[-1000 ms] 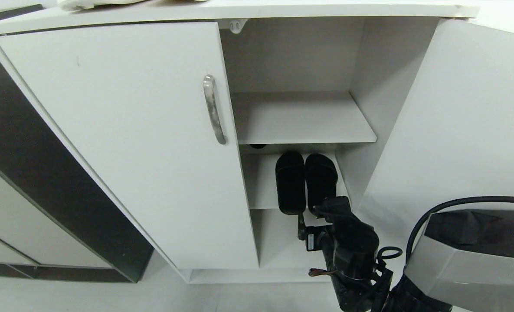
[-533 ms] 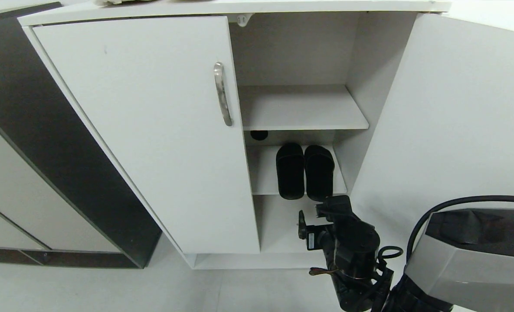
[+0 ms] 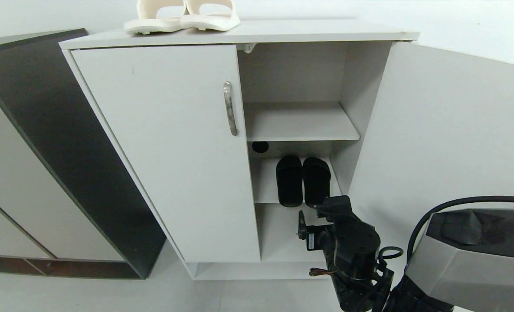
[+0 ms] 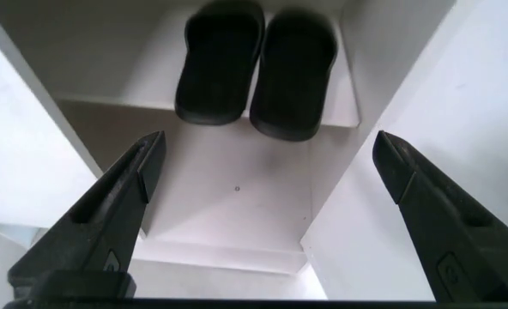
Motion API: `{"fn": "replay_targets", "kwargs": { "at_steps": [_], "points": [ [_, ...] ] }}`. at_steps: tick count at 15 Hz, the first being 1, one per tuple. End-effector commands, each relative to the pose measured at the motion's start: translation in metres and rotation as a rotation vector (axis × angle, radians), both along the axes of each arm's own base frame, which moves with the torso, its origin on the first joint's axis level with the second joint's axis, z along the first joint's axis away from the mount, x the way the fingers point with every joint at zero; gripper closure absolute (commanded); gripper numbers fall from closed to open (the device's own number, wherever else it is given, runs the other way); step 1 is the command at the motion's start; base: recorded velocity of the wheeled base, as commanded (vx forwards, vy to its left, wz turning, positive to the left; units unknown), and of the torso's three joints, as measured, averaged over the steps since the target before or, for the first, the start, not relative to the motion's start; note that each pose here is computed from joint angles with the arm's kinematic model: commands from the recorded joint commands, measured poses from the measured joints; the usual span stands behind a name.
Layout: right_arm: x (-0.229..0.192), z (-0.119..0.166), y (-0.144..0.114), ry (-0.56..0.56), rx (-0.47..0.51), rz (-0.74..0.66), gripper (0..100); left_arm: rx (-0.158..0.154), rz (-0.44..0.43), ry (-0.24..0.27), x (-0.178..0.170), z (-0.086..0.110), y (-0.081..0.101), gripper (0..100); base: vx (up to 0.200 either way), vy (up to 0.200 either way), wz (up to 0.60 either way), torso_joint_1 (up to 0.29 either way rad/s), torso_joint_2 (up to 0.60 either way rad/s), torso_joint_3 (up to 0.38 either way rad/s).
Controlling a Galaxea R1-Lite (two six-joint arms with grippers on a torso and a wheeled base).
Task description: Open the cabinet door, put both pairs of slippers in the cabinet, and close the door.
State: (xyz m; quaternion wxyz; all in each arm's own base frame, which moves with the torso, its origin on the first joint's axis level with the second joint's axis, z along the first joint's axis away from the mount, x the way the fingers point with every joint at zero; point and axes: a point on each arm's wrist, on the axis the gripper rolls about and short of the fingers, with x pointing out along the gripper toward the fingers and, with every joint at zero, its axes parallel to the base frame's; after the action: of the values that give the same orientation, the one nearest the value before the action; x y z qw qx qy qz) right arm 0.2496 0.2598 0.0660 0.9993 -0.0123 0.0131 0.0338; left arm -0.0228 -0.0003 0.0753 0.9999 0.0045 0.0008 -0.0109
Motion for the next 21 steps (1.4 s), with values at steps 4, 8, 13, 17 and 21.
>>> {"fn": "replay_targets", "kwargs": {
  "at_steps": [4,8,13,17,21],
  "points": [
    [0.0001,0.0001,0.0003,-0.001,0.001,0.001,0,0.0,0.0,0.001,0.0001,0.0001,0.0,100,0.0,0.0,0.0,0.005,0.01,0.209],
    [0.0008,-0.0007,-0.0015,0.002,-0.003,-0.006,0,0.0,-0.001,0.001,0.0001,0.0001,0.0,100,0.0,0.0,0.0,-0.001,0.0,0.151],
    [0.0005,-0.0038,-0.0026,0.01,-0.012,-0.003,0,0.0,0.0,0.001,0.0001,0.0001,0.0,100,0.0,0.04,0.0,0.001,0.0,0.001],
    [-0.0011,-0.0052,-0.0043,0.017,-0.019,-0.002,0,0.0,-0.001,0.001,0.0001,0.0001,0.0,100,0.0,0.2,0.0,0.008,0.0,0.001],
    [-0.0022,-0.0049,-0.0056,0.015,-0.016,-0.002,0,-0.001,-0.001,0.001,0.0001,0.0001,0.0,100,0.0,0.2,0.0,0.002,0.0,0.006]
  ]
}}
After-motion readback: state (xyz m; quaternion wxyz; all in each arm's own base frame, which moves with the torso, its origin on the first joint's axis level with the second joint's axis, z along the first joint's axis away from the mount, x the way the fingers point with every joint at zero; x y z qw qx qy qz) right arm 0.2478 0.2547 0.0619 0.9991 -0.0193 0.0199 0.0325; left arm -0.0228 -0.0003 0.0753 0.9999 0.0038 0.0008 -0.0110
